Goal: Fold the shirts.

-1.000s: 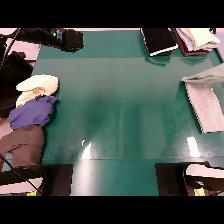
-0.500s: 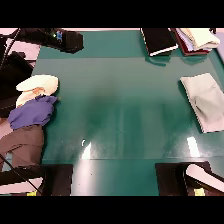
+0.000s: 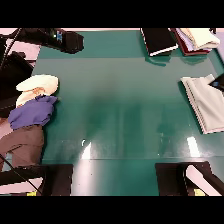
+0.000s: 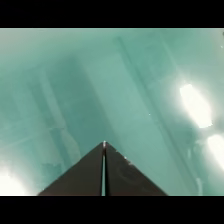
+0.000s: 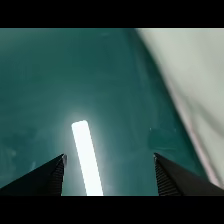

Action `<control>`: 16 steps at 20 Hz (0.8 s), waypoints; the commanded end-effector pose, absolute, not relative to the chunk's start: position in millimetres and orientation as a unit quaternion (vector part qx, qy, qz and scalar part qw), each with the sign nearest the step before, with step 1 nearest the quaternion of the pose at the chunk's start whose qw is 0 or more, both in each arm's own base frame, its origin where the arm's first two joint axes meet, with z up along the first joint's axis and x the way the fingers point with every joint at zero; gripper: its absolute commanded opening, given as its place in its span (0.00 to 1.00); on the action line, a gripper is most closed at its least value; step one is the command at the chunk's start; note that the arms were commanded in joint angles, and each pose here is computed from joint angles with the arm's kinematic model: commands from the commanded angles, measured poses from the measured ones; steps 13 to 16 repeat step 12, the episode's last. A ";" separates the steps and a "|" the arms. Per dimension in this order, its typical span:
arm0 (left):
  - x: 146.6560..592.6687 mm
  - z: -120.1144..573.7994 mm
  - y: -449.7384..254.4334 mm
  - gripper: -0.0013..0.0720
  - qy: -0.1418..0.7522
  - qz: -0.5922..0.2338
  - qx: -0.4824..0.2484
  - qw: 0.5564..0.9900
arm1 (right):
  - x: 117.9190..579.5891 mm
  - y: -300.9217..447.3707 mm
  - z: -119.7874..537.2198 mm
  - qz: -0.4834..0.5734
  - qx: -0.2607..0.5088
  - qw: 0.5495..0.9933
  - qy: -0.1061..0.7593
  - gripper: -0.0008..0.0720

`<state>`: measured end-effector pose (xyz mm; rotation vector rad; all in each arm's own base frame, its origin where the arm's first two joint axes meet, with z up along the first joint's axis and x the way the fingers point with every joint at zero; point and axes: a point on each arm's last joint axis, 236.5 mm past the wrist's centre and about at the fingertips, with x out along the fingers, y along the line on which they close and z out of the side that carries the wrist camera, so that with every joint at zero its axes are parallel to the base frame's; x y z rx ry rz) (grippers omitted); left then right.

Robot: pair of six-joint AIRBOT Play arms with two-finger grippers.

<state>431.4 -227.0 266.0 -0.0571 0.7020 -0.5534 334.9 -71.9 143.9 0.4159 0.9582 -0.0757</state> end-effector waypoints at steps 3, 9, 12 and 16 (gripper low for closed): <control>433.1 268.9 -228.5 0.05 0.333 -0.269 -0.031 0.903 | 353.2 45.0 143.6 0.114 0.147 0.862 0.472 0.70; 443.8 283.2 -230.4 0.05 0.298 -0.268 -0.042 0.915 | 348.9 108.4 138.4 0.190 0.105 0.850 0.481 0.03; 449.4 291.6 -231.2 0.05 0.279 -0.267 -0.047 0.921 | 347.5 112.8 138.7 0.196 0.105 0.848 0.481 0.03; 449.4 291.6 -231.2 0.05 0.279 -0.267 -0.047 0.921 | 347.5 112.8 138.7 0.196 0.105 0.848 0.481 0.03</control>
